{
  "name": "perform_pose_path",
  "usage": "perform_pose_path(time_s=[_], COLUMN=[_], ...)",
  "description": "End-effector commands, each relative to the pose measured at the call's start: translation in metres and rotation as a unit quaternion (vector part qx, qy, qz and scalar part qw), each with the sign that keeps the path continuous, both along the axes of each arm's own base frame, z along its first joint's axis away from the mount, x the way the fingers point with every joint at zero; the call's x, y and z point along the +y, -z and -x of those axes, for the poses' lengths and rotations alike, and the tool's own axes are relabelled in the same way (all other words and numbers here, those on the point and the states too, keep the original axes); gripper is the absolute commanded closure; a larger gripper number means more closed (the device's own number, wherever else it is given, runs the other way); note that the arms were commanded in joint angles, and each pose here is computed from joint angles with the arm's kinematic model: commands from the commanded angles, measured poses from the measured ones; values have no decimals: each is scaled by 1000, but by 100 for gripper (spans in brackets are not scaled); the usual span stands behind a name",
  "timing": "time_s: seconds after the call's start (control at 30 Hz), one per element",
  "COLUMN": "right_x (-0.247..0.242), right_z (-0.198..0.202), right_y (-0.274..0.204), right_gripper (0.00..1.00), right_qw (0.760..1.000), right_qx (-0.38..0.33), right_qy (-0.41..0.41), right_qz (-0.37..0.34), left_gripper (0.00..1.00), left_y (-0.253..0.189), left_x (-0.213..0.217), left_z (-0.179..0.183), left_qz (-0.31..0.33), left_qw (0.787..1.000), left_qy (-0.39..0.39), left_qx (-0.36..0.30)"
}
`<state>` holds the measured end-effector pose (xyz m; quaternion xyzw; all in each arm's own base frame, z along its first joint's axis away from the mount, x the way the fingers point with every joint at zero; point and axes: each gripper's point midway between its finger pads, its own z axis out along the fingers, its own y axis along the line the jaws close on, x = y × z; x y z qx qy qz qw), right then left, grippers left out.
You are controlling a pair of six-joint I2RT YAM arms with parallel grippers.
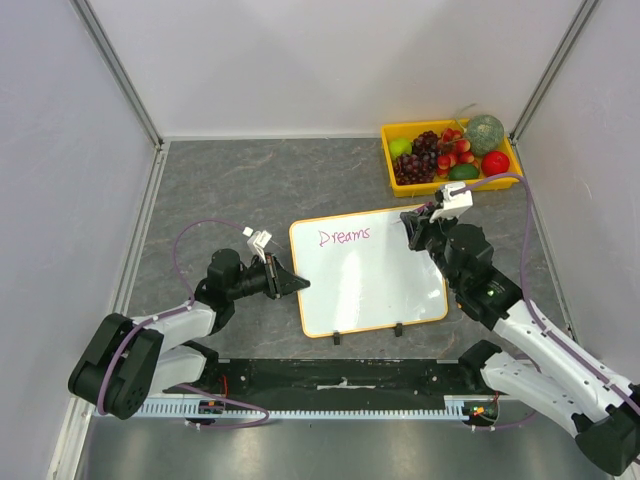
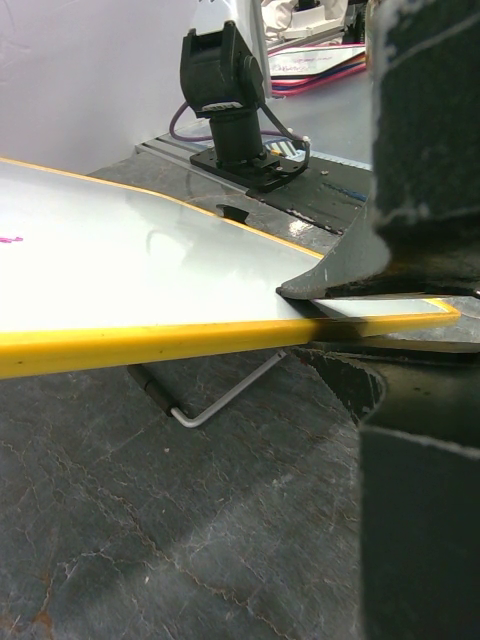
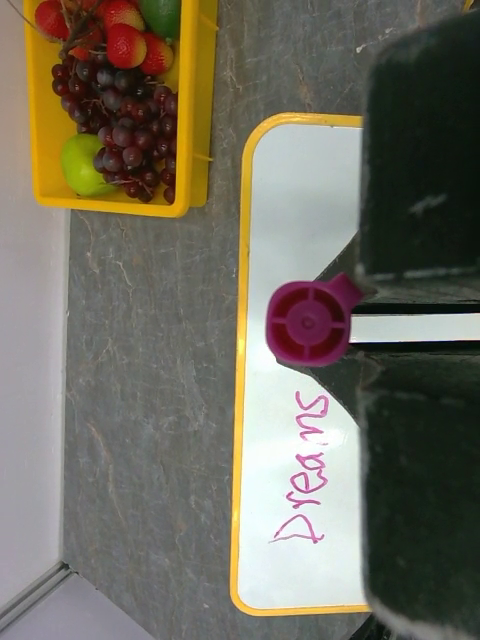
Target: Write a sentence on the whiteboard
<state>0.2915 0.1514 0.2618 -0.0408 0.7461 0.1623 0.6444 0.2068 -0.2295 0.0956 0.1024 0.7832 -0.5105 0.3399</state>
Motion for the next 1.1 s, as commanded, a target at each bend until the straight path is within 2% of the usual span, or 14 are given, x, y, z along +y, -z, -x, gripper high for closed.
perform_pose_path(time_s=[0.0,0.63,1.07], right_x=[3,3,0], right_z=[-6,-14,1], right_y=[-9,27,48], right_gripper=[100,100,100], right_qw=[1000,1000,999], right_qx=[-21,10,33], right_qy=[3,19,4], right_qz=[-8,12,11], left_gripper=[98,98,98], left_y=[19,18,18], left_x=[8,8,8], left_z=[-8,-7,-8], left_qz=[-46,-46,-46], left_qw=[999,999,999], left_qy=[-18,-16,-18], left_qx=[-12,-14,-14])
